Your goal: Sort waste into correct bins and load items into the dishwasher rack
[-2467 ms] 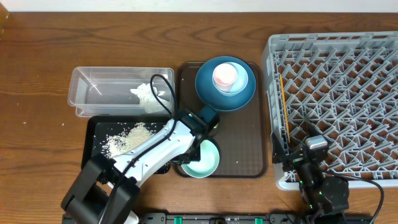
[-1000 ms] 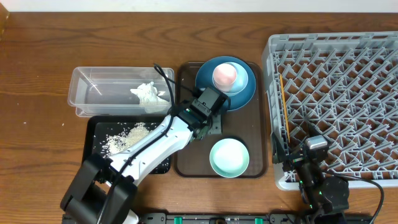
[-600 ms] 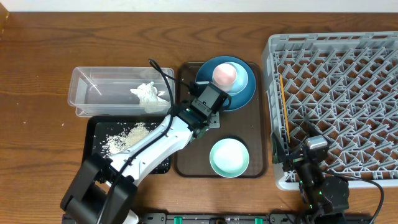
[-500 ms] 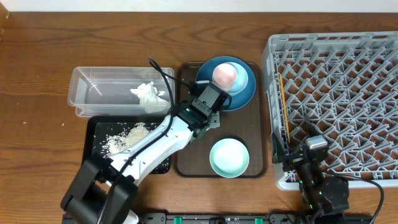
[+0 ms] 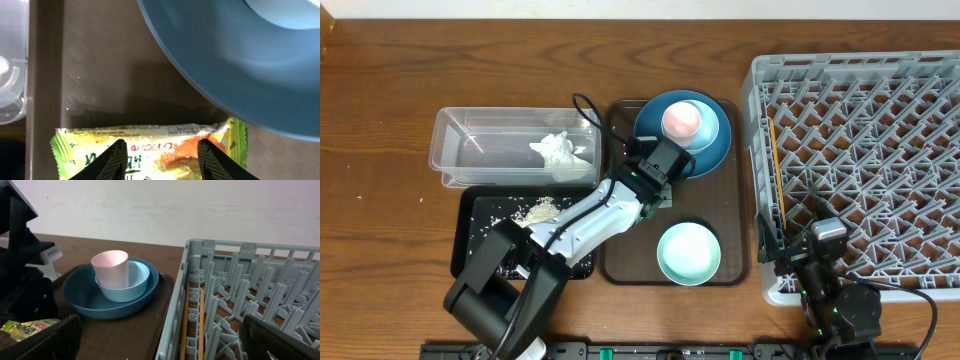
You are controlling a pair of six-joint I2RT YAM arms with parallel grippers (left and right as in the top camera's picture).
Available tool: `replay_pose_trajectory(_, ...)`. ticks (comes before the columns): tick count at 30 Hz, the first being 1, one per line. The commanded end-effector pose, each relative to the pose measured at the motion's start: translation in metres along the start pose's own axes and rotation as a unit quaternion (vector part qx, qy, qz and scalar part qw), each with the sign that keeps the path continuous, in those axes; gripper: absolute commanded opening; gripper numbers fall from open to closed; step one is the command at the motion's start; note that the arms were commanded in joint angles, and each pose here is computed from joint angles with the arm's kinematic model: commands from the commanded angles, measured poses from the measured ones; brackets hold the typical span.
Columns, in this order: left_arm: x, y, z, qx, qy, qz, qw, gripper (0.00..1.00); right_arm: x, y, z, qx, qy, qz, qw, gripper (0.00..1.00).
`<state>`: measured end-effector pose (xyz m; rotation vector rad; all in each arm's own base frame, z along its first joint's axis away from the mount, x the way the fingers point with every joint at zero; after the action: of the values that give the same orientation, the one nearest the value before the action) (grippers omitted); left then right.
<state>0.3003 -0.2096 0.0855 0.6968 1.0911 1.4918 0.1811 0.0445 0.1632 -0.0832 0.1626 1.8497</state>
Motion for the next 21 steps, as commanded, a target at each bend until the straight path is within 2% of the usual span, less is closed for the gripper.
replay_pose_trajectory(1,0.0097,-0.0095,0.0,-0.014,0.0,0.032,0.999,0.48,0.0,-0.0002,-0.0016,0.002,0.004,-0.002,1.0,0.99)
replay_pose_trajectory(21,0.0179,-0.0121,-0.0054,-0.008,-0.013,0.052,0.999,0.48,0.0,-0.0002,-0.0016,0.002,0.004,-0.002,1.0,0.99)
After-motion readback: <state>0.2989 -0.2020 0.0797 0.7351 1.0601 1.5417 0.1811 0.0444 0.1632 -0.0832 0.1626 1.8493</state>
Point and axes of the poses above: each gripper's point midway between its finger pads, its own y axis back along the fingers, its own x axis along the line the jaws close on, z = x × y, the point moved 6 cm from there along y, back along the fingers, and after that the axes turned 11 degrees about y, right-handed, at the moved point
